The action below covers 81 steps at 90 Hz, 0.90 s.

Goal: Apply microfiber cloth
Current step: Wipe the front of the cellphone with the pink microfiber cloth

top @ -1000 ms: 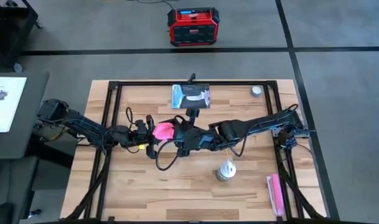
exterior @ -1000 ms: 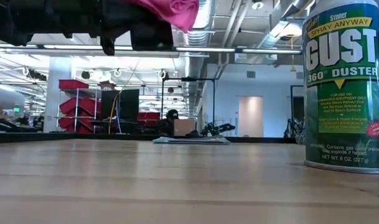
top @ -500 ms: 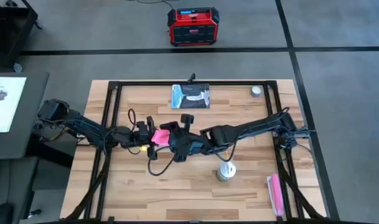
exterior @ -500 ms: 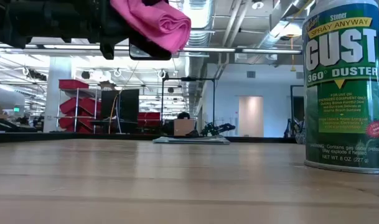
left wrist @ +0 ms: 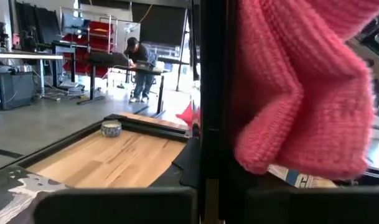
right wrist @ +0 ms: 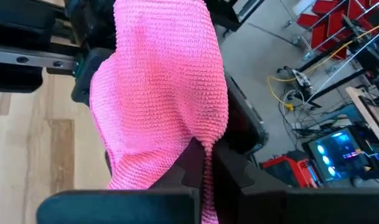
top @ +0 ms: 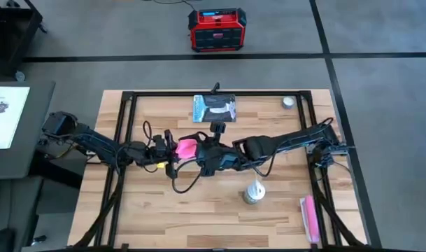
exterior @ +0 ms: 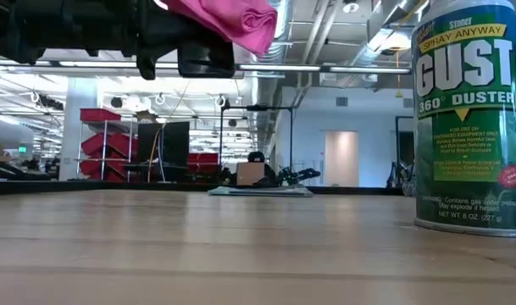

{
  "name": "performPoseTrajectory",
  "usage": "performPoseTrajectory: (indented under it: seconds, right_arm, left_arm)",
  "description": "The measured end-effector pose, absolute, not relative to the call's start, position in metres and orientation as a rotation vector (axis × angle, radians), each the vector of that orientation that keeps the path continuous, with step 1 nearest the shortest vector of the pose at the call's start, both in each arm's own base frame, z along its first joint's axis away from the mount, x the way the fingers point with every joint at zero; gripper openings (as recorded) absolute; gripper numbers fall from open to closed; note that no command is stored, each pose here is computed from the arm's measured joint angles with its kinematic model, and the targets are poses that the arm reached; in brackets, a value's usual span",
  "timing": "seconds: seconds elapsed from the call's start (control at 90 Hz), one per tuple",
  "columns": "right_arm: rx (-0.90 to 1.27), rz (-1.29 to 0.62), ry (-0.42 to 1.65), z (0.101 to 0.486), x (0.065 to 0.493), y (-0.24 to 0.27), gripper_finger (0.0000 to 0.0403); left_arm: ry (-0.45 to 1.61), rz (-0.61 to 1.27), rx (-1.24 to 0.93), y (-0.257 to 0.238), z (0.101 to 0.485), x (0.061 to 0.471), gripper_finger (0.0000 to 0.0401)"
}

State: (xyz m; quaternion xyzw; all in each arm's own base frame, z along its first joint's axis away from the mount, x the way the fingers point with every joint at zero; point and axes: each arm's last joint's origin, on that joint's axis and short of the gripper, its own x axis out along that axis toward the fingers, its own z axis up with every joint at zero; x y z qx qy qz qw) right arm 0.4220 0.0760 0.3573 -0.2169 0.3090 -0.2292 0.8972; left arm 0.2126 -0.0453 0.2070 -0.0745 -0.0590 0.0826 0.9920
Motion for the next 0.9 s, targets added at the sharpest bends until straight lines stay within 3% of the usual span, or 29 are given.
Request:
performPoseTrajectory:
  seconds: [0.333,0.9]
  right_arm:
    - [-0.417,-0.491,0.644,0.361,0.42,0.074,0.0]
    - [-0.258,-0.412,0.695,0.309,0.424,0.078,0.0]
  left_arm:
    - [-0.112,0.169,-0.139,-0.045,0.206,0.213,0.0002]
    - [-0.104,0.185,-0.097,-0.043,0.204,0.213,0.0002]
